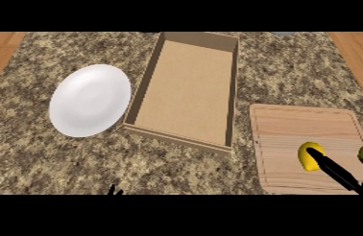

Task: Pick the lemon from the cutting board and place it in the cardboard box

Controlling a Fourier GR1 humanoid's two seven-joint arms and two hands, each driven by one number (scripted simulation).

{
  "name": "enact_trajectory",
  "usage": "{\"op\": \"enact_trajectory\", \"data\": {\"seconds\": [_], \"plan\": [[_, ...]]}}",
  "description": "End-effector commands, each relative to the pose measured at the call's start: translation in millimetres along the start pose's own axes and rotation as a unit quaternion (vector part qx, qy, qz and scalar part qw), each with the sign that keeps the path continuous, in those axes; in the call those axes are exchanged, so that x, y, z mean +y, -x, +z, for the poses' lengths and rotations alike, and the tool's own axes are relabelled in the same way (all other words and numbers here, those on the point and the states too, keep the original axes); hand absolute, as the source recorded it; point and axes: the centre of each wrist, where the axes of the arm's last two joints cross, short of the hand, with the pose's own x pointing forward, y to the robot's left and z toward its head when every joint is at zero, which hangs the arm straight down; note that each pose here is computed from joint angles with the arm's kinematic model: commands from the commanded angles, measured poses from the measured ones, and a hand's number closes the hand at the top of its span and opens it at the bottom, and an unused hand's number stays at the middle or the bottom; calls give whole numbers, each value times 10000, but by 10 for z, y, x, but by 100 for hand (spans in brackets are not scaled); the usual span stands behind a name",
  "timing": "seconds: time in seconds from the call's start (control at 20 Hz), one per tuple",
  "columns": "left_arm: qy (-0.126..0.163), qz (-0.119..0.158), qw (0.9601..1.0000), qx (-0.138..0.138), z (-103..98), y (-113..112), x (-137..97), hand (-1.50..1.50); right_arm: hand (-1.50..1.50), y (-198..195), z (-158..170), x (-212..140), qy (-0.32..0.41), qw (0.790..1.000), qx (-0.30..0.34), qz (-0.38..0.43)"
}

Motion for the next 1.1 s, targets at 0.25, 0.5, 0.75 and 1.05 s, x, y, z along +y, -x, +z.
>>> {"op": "enact_trajectory", "data": {"seconds": [0.25, 0.5, 0.75, 1.05], "plan": [[-701, -515, 9781, -1889, -488, -800, 345, 0, -150, -518, 16, -113, -194, 9989, 404, 141], [-716, -468, 9777, -1918, -539, -852, 330, 0, -150, -630, 51, -90, -347, 9956, 751, 437], [-783, -429, 9778, -1895, -546, -902, 306, 0, -150, -731, 143, -35, -454, 9932, 888, 600], [-776, -425, 9786, -1859, -543, -938, 326, 0, -150, -898, 104, -84, -226, 9946, 719, 711]]}}
